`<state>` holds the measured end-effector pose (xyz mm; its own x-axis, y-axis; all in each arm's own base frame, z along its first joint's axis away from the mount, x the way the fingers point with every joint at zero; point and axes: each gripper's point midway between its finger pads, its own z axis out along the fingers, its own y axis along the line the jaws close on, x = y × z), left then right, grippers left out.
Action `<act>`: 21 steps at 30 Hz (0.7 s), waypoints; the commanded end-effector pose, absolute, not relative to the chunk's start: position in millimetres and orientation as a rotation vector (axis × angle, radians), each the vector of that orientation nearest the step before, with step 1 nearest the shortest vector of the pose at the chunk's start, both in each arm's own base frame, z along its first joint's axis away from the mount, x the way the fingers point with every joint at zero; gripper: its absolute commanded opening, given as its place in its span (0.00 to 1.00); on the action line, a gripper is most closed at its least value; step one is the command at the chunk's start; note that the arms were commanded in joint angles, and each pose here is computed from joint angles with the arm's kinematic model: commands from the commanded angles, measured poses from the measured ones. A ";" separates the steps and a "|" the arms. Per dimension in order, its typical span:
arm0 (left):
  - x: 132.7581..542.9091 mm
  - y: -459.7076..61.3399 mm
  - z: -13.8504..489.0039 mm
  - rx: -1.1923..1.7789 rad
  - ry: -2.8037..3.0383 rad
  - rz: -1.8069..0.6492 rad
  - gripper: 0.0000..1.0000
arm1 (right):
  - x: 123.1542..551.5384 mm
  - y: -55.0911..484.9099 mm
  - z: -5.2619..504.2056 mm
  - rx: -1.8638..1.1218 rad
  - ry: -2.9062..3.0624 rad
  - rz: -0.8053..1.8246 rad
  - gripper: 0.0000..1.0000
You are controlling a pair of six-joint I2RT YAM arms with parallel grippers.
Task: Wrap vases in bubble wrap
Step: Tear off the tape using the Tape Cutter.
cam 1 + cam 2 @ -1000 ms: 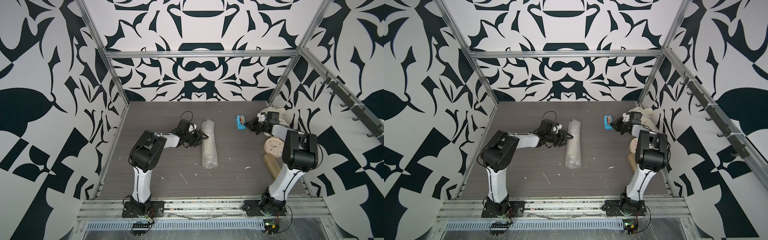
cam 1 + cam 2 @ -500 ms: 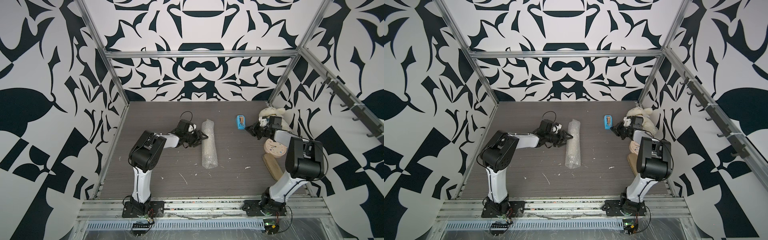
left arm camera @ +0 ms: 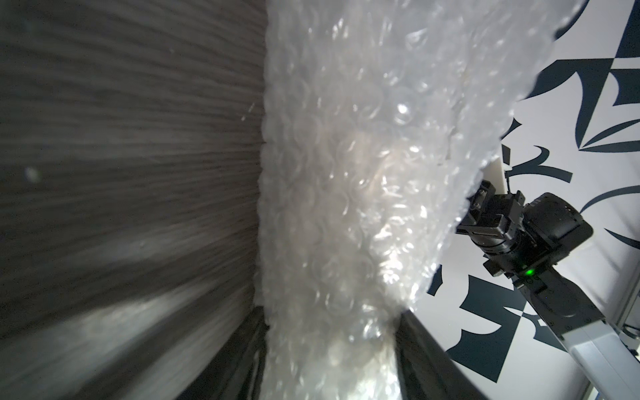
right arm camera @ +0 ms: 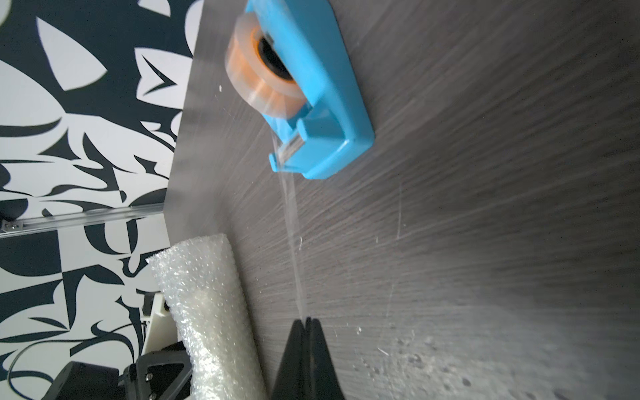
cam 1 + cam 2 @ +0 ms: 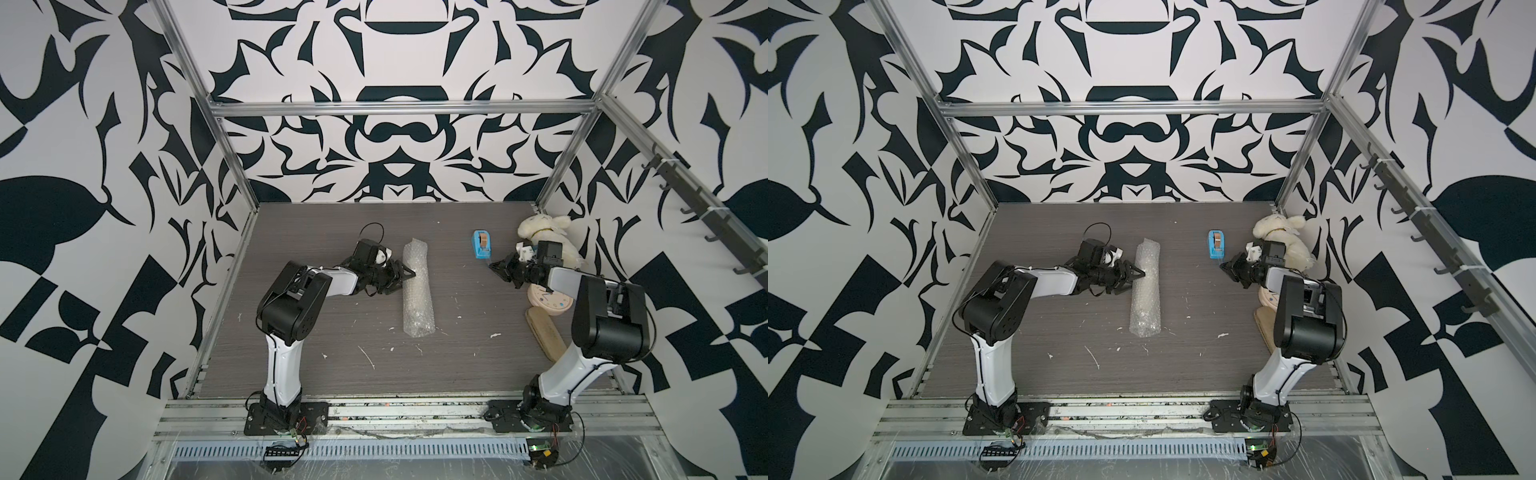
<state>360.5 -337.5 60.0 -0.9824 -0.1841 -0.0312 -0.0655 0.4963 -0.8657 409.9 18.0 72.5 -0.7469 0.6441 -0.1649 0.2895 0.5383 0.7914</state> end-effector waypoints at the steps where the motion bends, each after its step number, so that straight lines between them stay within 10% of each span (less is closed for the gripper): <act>1: 341.2 -316.7 18.1 -0.353 2.770 -1.353 0.60 | 399.9 23.8 79.5 0.725 2.342 1.118 0.00; 16: 342.0 -317.2 19.4 -0.351 2.766 -1.352 0.60 | 375.3 29.3 59.9 0.759 2.397 1.116 0.00; 21: 341.8 -316.2 19.1 -0.356 2.769 -1.347 0.60 | 365.1 24.7 50.5 0.769 2.448 1.038 0.23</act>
